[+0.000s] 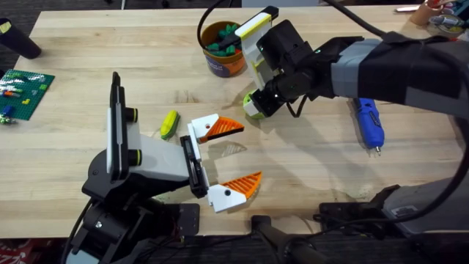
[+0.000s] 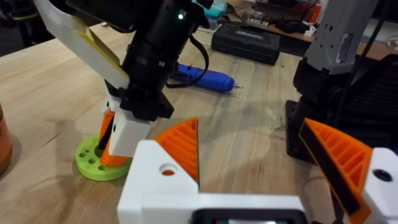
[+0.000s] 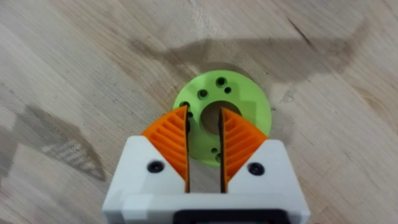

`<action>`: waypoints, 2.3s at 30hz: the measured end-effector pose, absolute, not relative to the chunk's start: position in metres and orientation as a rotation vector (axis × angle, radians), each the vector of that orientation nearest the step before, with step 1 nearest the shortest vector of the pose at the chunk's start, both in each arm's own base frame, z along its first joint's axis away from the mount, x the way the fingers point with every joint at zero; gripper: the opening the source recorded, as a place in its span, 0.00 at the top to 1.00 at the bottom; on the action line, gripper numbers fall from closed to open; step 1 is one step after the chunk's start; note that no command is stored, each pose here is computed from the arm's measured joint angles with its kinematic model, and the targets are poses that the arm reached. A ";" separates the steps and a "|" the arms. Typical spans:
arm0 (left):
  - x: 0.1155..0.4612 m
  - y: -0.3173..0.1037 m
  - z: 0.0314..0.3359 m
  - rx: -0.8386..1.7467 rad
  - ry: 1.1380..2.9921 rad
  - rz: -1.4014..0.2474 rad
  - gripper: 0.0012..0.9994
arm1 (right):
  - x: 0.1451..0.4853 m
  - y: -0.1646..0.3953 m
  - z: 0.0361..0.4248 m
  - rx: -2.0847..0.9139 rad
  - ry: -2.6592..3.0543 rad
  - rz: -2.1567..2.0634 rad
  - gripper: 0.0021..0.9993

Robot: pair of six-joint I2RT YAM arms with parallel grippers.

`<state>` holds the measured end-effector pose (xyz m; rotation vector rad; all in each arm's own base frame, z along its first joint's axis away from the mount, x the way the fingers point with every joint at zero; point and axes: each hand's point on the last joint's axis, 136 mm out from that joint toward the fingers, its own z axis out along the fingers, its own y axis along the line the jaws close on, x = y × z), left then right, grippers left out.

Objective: Pick up the gripper from the table and insert it into the empty holder that is missing its gripper. Then pick up a screw, insert it into the mounting hole, and use the screwdriver to tighten it. Finally, clean up the table by picking up the vegetable and placing it into the bucket.

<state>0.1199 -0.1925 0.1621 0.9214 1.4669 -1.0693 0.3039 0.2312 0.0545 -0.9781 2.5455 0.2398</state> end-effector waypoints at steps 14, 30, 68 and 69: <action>0.120 -0.193 0.163 0.922 1.463 -1.069 0.01 | 0.300 0.229 0.055 -0.982 2.559 0.237 0.76; 0.120 -0.193 0.163 0.922 1.463 -1.069 0.01 | 0.286 0.211 0.090 -0.986 2.599 0.176 0.76; 0.120 -0.193 0.163 0.922 1.463 -1.069 0.01 | 0.303 0.209 0.055 -0.985 2.646 0.071 0.76; 0.120 -0.193 0.163 0.922 1.463 -1.069 0.01 | 0.303 0.209 0.055 -0.986 2.647 0.071 0.76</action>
